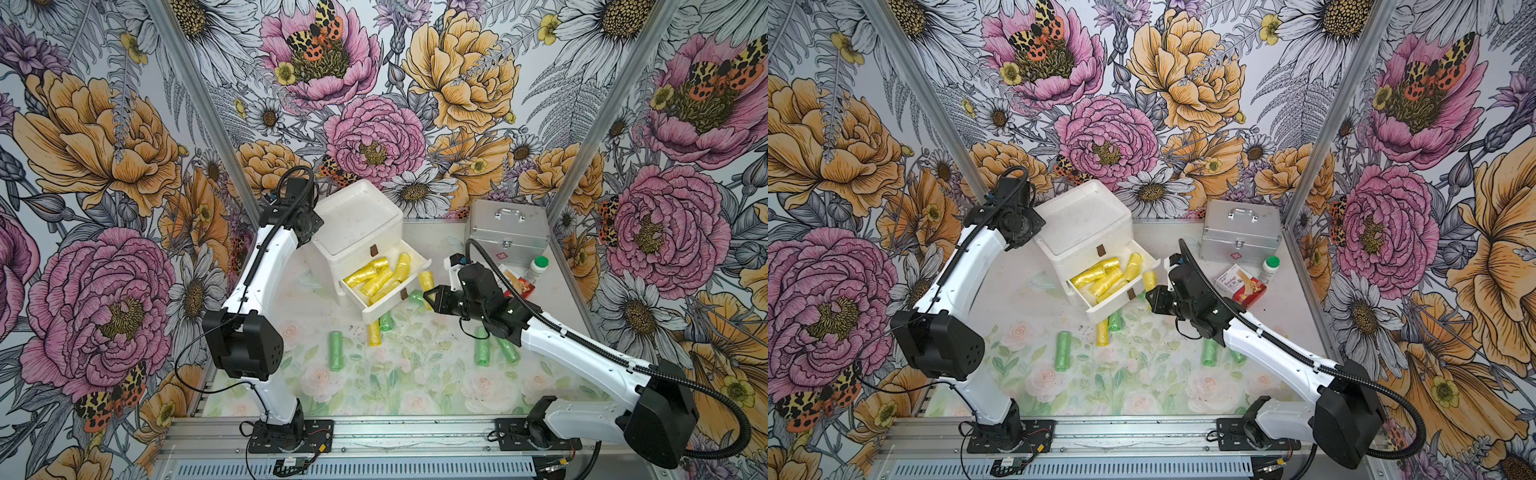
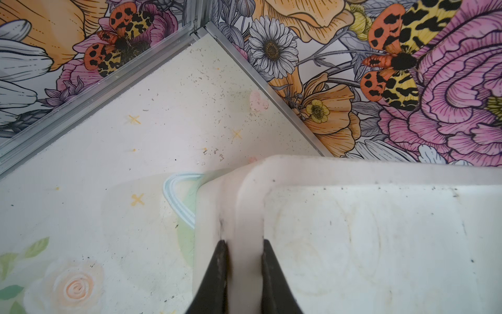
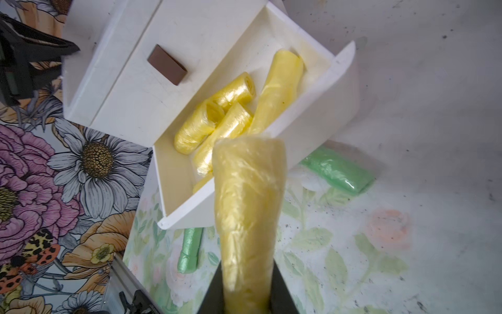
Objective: Sort the rolls of trash bags by color and place them into the drawer
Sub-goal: Place the roll of trash bags in the drawer.
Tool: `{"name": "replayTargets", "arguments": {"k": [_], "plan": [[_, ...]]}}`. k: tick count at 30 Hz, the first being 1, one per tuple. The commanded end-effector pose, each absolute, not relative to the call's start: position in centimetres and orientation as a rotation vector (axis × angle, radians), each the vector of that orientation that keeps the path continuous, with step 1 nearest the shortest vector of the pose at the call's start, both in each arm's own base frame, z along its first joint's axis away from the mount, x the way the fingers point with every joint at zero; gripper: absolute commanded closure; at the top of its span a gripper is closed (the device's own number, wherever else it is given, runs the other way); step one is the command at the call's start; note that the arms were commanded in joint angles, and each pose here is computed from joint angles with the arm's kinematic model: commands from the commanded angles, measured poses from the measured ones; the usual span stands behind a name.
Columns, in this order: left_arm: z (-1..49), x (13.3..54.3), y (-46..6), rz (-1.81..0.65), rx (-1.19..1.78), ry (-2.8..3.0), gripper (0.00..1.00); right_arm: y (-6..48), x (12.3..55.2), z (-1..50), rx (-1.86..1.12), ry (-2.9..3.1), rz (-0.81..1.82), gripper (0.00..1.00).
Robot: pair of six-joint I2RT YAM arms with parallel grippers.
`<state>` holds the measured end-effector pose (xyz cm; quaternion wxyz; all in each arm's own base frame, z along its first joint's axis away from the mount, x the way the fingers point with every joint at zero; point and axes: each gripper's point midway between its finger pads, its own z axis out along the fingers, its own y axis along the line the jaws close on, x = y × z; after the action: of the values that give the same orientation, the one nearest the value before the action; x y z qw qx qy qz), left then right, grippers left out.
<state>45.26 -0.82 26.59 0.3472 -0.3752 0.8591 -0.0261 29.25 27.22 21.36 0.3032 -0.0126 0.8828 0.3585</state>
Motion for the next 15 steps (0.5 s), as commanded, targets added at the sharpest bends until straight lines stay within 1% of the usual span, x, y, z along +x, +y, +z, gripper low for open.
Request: {"name": "replayTargets", "arguments": {"k": [1, 9, 15], "plan": [[19.8, 41.8, -4.5, -0.124, -1.070, 2.520, 1.00, 29.7, 30.5, 24.4, -0.068, 2.306, 1.095, 0.79], [20.0, 41.6, -4.3, -0.122, -1.075, 2.513, 1.00, 32.3, 36.7, 25.0, 0.178, 2.316, 1.114, 0.78], [20.2, 41.5, -4.1, -0.122, -1.079, 2.507, 1.00, 33.7, 40.7, 23.2, 0.346, 2.339, 1.107, 0.78]]}}
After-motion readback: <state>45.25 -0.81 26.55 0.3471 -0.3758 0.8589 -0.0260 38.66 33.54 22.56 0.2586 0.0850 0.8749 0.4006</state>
